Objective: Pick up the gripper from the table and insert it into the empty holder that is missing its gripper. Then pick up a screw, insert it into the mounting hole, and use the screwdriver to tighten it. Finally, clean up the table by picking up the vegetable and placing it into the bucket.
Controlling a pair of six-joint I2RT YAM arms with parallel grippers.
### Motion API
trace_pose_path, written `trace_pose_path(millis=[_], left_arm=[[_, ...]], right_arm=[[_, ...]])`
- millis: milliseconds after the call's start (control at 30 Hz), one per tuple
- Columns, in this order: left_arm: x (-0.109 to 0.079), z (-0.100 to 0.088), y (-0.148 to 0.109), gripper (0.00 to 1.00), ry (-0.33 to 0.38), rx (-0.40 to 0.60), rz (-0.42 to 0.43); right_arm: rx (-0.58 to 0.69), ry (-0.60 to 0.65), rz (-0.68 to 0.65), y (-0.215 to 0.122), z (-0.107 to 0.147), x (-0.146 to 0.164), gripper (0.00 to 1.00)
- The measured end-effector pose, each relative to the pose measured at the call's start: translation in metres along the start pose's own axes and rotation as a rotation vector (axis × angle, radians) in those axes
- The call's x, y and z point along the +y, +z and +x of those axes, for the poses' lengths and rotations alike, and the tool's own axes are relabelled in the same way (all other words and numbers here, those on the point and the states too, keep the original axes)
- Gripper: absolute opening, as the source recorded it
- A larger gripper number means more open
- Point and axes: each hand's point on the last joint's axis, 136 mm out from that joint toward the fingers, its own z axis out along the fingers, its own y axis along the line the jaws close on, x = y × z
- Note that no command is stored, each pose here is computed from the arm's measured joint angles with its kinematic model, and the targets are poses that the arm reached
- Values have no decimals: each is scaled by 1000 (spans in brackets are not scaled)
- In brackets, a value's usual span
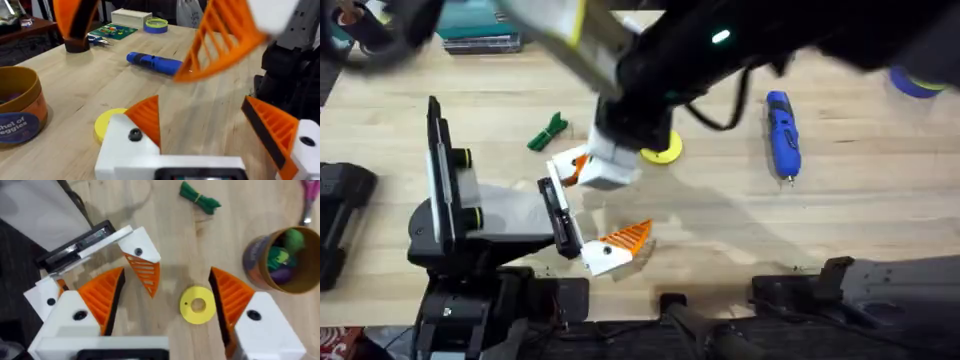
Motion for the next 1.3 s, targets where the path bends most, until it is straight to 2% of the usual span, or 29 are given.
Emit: trace_pose_path(millis=[167, 300, 467, 700, 1000, 1300], left_arm=[[0, 0, 0, 986, 0, 0, 0], [0, 0, 0, 986, 0, 0, 0], [0, 0, 0, 986, 0, 0, 0], [0, 0, 0, 986, 0, 0, 0], [0, 0, 0, 985, 0, 0, 0], [0, 0, 0, 985, 0, 0, 0]], right_arm=[[-47, 36, 51, -29, 3, -17, 995], [-32, 102, 19, -48, 26, -27, 995], [-29, 78, 3, -60, 40, -28, 995], [-162, -30, -22, -56, 54, -17, 995], [-292, -37, -138, -54, 96, 0, 996], [-366, -129, -125, -55, 123, -11, 995]])
